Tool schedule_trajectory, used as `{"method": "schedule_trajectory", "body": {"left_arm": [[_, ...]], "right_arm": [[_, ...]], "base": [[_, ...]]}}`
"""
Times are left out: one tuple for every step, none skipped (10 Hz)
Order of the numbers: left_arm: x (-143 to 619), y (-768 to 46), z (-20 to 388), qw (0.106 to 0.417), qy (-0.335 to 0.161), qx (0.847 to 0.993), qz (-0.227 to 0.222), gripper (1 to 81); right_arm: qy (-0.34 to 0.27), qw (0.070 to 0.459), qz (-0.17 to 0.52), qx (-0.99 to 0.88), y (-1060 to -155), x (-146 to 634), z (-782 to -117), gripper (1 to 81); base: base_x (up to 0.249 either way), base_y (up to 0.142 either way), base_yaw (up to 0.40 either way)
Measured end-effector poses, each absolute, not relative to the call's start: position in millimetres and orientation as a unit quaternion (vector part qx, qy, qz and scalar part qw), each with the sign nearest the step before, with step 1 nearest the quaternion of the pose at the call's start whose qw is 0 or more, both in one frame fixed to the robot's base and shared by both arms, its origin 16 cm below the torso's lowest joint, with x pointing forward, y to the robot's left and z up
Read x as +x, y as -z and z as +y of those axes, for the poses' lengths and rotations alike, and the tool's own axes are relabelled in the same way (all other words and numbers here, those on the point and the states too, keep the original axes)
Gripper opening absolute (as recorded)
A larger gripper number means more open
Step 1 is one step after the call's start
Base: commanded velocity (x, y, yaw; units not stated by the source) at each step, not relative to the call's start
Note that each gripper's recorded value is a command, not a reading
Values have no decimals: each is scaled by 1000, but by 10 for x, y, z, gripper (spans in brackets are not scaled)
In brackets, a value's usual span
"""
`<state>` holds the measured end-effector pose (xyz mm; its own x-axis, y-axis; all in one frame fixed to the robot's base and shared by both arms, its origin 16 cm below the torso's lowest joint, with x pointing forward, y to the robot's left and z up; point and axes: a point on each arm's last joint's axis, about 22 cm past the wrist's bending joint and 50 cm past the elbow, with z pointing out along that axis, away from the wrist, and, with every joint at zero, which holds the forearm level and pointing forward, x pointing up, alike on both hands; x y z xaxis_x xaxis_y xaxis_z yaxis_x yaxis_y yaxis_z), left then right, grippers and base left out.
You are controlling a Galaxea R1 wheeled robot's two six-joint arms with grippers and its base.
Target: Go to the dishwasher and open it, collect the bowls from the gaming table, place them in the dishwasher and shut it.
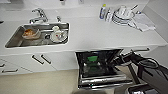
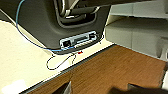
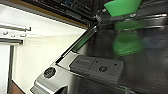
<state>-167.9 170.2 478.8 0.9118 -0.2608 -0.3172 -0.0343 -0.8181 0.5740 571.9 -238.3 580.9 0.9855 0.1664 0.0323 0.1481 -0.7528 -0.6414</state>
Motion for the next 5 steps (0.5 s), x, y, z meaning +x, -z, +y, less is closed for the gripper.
{"method": "schedule_trajectory", "body": {"left_arm": [[-1719, -4756, 1746, 284, 198, 935, -80, 811], [-1754, -4714, 1770, 276, 200, 937, -81, 811], [-1762, -4672, 1739, 272, 201, 938, -81, 811], [-1762, -4656, 1645, 274, 199, 937, -81, 811], [-1760, -4668, 1540, 281, 198, 936, -79, 811]], "right_arm": [[-22, 328, -77, -941, -5800, 5654, -2651, 811], [-37, 310, -68, -947, -5800, 5526, -3028, 811], [-56, 301, -60, -950, -5817, 5371, -3316, 811], [-73, 300, -53, -950, -5854, 5234, -3519, 811], [-88, 297, -42, -950, -5908, 5098, -3755, 811]], "base": [[0, 0, 0], [0, 0, 0], [0, 0, 0], [0, 0, 0], [0, 0, 0]]}}
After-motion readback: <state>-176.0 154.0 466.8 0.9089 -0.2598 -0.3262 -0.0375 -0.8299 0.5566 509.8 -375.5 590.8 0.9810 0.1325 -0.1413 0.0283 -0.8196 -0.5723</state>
